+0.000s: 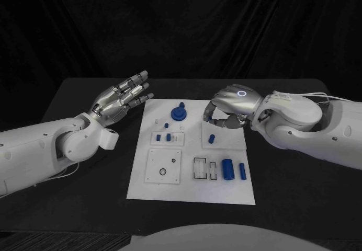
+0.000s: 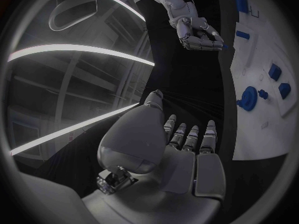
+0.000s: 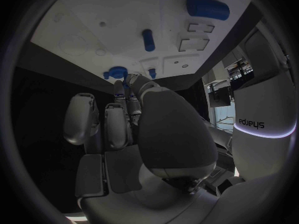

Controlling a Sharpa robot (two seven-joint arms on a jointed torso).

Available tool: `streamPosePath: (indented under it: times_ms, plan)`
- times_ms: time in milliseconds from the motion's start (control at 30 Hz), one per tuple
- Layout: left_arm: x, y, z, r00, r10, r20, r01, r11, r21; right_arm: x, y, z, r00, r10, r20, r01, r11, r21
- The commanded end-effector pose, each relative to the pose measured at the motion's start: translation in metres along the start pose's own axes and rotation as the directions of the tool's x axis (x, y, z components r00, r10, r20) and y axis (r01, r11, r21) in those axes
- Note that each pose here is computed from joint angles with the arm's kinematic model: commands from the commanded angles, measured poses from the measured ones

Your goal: Assemble the parts on the task board

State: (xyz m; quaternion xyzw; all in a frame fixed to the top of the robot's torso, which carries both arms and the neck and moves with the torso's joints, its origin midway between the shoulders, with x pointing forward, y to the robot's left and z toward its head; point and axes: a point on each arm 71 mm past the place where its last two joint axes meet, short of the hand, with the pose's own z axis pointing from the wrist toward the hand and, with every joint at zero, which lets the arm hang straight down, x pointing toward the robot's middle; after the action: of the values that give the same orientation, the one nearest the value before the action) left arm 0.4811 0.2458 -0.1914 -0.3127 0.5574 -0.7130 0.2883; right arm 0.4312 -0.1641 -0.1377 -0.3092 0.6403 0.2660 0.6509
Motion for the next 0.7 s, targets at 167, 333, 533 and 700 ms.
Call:
streamPosePath:
  times_ms: [167, 333, 533, 700]
  plan:
    - [0.0012, 0.0045, 0.0010, 1.000, -0.015, -0.008, 0.015, 1.000, 0.001, 0.006, 0.031, 0.026, 0.991, -0.021, -0.129, 0.013, 0.998, -0.065]
    - [0.0011, 0.0071, -0.0003, 1.000, -0.018, -0.005, 0.018, 1.000, -0.005, 0.007, 0.052, 0.043, 0.989, -0.027, -0.146, 0.010, 0.993, -0.114]
    - [0.0021, 0.0092, 0.0011, 1.000, -0.018, -0.005, 0.018, 1.000, -0.008, 0.009, 0.074, 0.060, 0.989, -0.044, -0.143, 0.019, 0.985, -0.173]
    - [0.0040, 0.0099, 0.0022, 1.000, -0.020, -0.009, 0.020, 1.000, -0.007, 0.013, 0.083, 0.066, 0.989, -0.077, -0.130, 0.049, 0.977, -0.209]
